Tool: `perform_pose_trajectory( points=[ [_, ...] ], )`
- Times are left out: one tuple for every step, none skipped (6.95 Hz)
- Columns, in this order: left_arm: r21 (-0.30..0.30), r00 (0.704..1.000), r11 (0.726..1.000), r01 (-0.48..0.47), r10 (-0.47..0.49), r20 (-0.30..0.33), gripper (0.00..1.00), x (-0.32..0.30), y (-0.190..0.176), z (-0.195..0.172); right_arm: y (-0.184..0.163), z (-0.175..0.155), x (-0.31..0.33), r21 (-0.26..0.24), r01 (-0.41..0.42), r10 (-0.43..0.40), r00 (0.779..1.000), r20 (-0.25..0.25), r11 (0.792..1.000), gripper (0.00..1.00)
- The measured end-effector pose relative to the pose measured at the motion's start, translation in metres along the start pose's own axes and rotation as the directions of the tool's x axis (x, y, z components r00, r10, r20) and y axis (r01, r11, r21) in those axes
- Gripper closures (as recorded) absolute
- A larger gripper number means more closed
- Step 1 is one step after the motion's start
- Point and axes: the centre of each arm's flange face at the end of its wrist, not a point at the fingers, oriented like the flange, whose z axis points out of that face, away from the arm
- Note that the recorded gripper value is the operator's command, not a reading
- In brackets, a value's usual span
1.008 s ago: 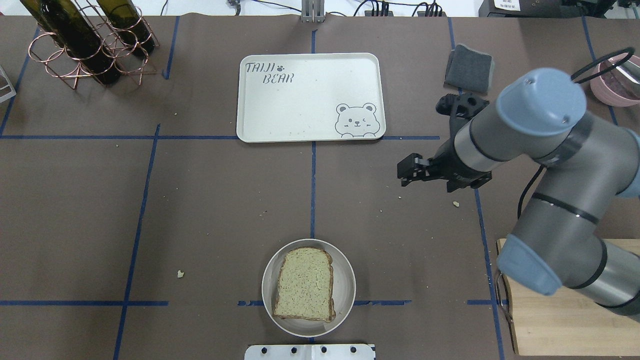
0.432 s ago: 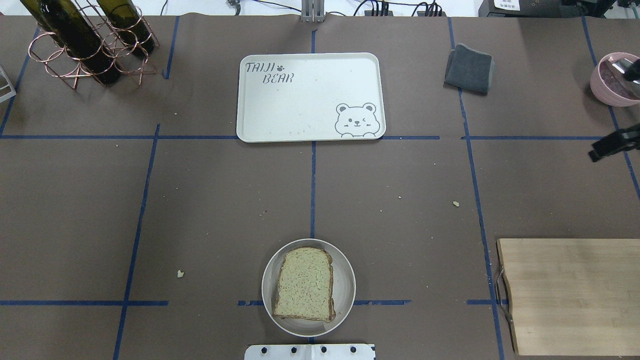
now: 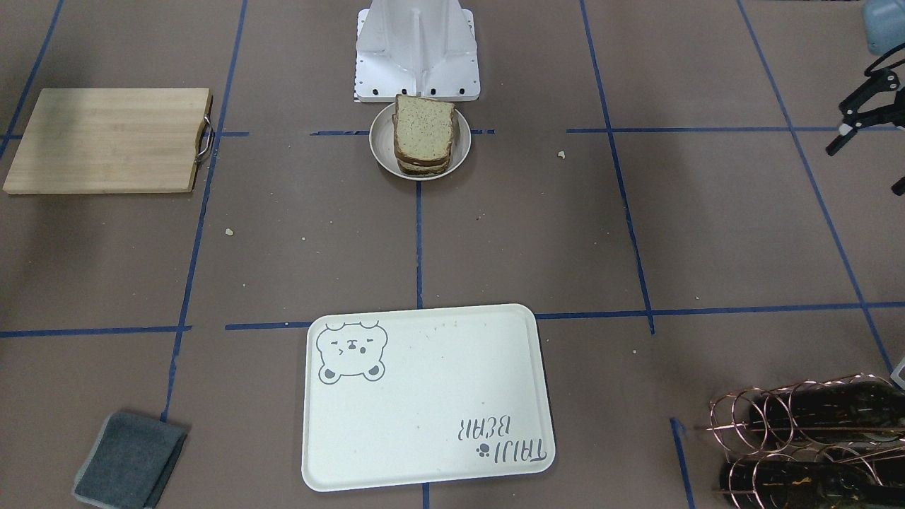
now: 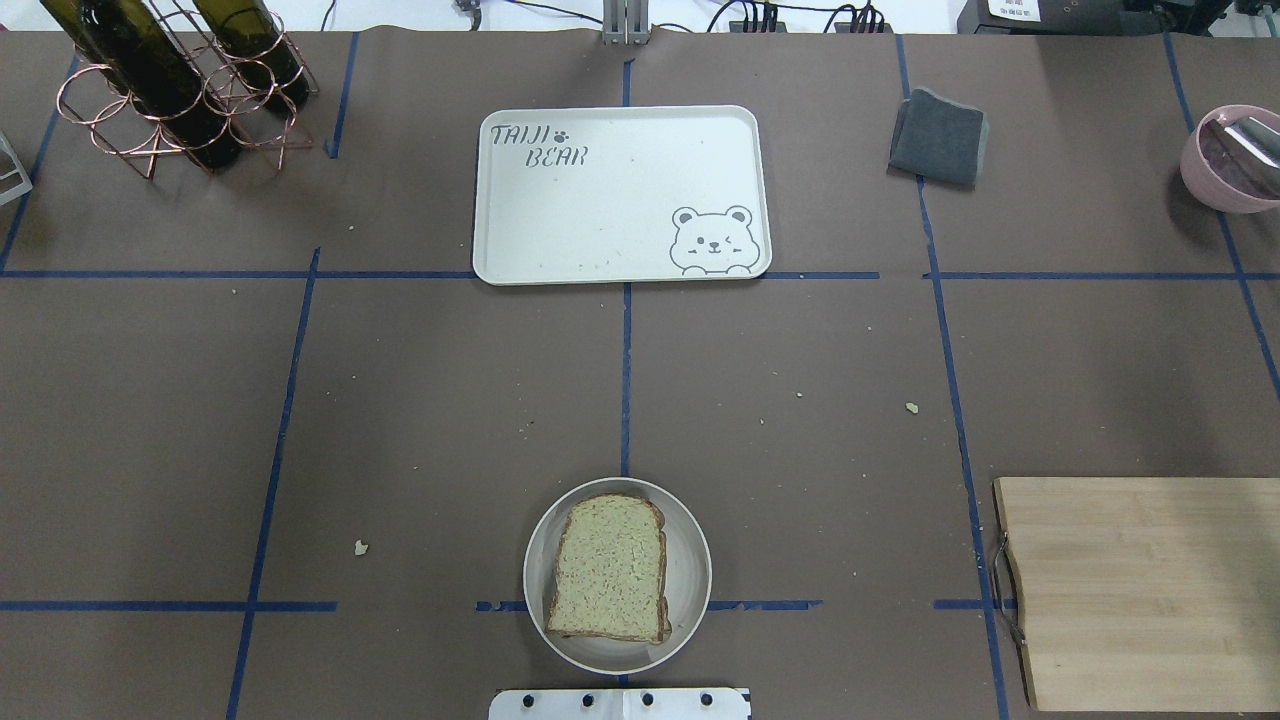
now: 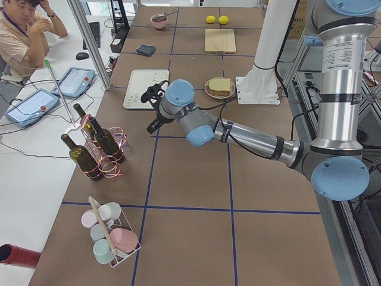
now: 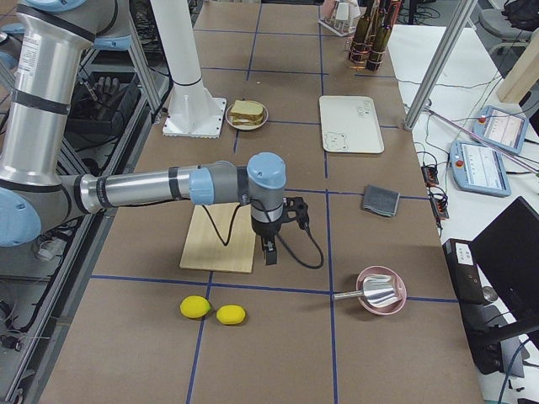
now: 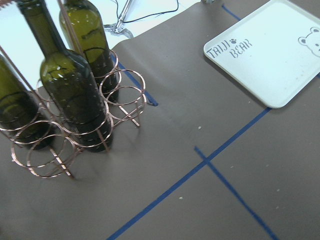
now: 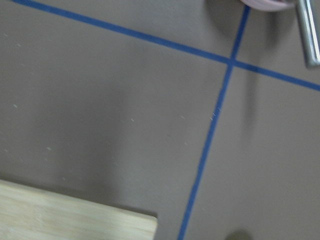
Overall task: Make sandwich and place on tray
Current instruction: 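Move the left gripper toward the plate and grip its rim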
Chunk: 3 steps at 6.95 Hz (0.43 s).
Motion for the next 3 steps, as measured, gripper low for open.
perform_pose_trajectory(
  points=[
    [-0.018, 0.994, 1.000, 0.012, -0.014, -0.108, 0.00, 0.059, -0.007, 0.032, 0.023, 0.006, 0.024, -0.010, -0.010, 0.010, 1.000, 0.004, 1.000, 0.00],
    [-0.068, 0.976, 0.993, 0.094, -0.105, -0.188, 0.00, 0.113, -0.007, 0.066, 0.037, 0.010, 0.039, -0.014, -0.023, 0.023, 1.000, 0.006, 1.000, 0.00],
    [-0.110, 0.950, 0.970, 0.218, -0.237, -0.202, 0.00, 0.162, -0.003, 0.104, 0.043, 0.011, 0.046, -0.014, -0.032, 0.032, 0.999, 0.008, 0.999, 0.00]
  ],
)
